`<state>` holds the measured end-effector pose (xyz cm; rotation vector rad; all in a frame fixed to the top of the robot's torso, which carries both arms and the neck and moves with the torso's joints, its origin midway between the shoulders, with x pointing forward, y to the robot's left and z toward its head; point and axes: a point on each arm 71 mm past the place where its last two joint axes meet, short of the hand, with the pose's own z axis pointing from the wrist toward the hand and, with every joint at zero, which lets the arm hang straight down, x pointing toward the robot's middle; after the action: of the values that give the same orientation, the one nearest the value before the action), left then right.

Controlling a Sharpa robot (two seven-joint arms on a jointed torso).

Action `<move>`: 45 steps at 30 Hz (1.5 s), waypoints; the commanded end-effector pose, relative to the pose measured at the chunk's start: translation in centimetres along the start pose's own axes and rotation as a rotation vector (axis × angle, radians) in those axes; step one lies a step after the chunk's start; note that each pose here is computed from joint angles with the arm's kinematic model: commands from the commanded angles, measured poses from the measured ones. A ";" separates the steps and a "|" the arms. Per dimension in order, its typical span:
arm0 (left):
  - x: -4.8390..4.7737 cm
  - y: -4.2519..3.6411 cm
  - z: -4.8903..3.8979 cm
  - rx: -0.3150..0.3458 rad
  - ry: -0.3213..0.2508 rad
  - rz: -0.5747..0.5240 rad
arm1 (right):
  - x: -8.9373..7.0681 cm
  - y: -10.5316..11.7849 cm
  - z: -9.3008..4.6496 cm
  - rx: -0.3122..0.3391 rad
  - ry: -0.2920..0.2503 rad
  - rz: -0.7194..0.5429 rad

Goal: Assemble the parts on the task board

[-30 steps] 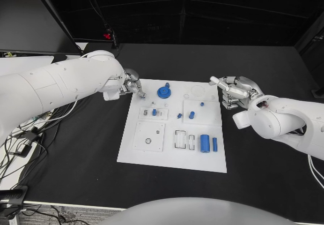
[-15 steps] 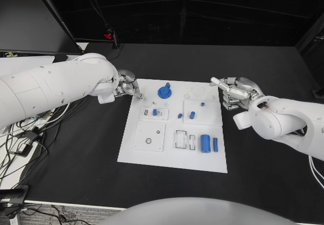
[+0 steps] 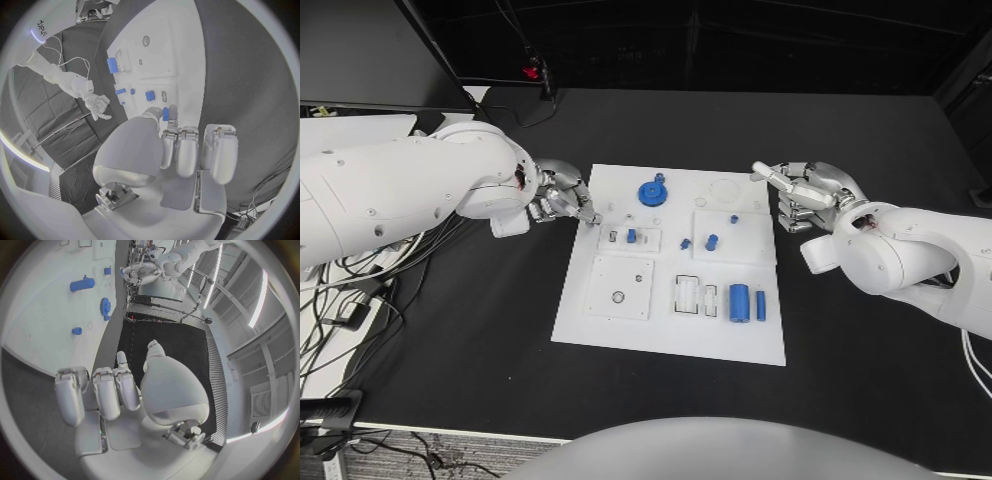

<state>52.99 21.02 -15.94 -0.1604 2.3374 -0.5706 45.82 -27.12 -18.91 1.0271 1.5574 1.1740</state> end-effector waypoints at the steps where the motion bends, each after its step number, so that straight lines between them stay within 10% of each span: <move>1: 0.72 -0.37 -0.22 -0.026 0.046 -0.014 | 0.1 0.1 0.0 -0.005 0.003 0.002; 19: 1.94 -1.99 0.66 -0.071 0.118 0.028 | 0.2 0.1 0.1 -0.005 0.007 0.003; 45: 1.54 -2.34 2.01 -0.132 0.131 0.044 | 0.3 0.1 0.1 -0.005 0.011 0.003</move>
<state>53.18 17.80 -17.11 -0.1444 2.4756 -0.4301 45.85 -26.86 -18.97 1.0268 1.5617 1.1775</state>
